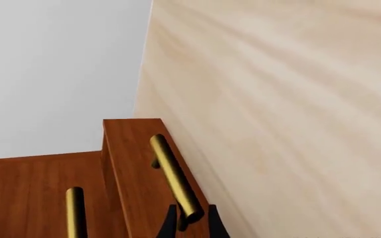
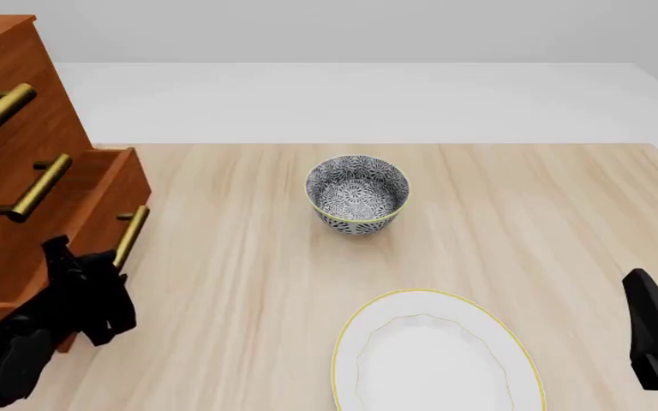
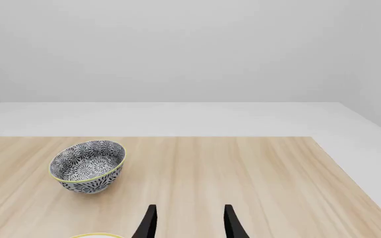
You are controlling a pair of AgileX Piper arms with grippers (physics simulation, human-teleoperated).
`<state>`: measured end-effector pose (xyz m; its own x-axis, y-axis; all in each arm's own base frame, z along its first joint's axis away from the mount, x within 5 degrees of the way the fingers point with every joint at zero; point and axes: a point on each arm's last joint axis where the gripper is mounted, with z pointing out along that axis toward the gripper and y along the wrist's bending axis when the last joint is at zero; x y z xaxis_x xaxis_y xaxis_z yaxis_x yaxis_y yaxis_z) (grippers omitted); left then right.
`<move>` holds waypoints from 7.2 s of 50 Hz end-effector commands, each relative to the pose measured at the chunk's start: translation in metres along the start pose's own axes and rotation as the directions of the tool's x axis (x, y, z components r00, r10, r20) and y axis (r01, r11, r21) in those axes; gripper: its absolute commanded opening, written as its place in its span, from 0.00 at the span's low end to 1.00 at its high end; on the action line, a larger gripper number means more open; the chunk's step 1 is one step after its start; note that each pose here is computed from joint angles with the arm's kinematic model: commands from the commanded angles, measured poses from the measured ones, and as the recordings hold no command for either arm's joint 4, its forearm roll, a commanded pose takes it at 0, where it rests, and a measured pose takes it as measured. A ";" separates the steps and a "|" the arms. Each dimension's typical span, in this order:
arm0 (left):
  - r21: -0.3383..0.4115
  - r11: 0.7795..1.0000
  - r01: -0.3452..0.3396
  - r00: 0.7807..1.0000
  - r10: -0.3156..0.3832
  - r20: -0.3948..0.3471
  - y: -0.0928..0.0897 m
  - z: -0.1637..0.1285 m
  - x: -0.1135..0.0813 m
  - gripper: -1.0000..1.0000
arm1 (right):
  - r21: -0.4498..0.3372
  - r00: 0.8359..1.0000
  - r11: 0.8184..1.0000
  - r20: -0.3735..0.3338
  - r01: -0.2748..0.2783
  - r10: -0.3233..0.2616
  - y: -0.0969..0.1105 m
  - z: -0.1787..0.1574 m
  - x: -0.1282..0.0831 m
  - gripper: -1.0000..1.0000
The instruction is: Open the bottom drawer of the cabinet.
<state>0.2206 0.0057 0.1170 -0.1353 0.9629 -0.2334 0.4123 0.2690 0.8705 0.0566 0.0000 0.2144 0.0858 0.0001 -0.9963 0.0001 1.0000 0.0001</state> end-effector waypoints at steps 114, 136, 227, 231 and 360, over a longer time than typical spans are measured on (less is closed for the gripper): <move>0.014 0.605 0.796 0.601 -0.793 0.096 0.111 -0.162 -0.037 1.00 | 0.000 1.000 1.000 0.000 0.000 0.000 0.000 0.000 0.000 1.00; 0.015 0.479 0.878 0.477 -0.877 0.060 0.115 -0.152 -0.036 1.00 | 0.000 1.000 1.000 0.000 0.000 0.000 0.000 0.000 0.000 1.00; -0.030 0.324 0.945 0.321 -0.943 -0.091 0.076 -0.069 -0.013 1.00 | 0.000 1.000 1.000 0.000 0.000 0.000 0.000 0.000 0.000 1.00; -0.034 0.322 0.946 0.317 -0.943 -0.099 0.073 -0.066 -0.011 1.00 | 0.000 1.000 1.000 0.000 0.000 0.000 0.000 0.000 0.000 1.00; 0.095 0.399 0.912 0.410 -0.877 -0.252 0.047 -0.020 -0.029 1.00 | 0.000 1.000 1.000 0.000 0.000 0.000 0.000 0.000 0.000 1.00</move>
<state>0.2214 -0.0028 0.1705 -0.6464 0.0997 -0.7565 0.0692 0.9950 0.0720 0.0566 0.0000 0.2144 0.0858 0.0000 -0.9963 0.0001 1.0000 0.0000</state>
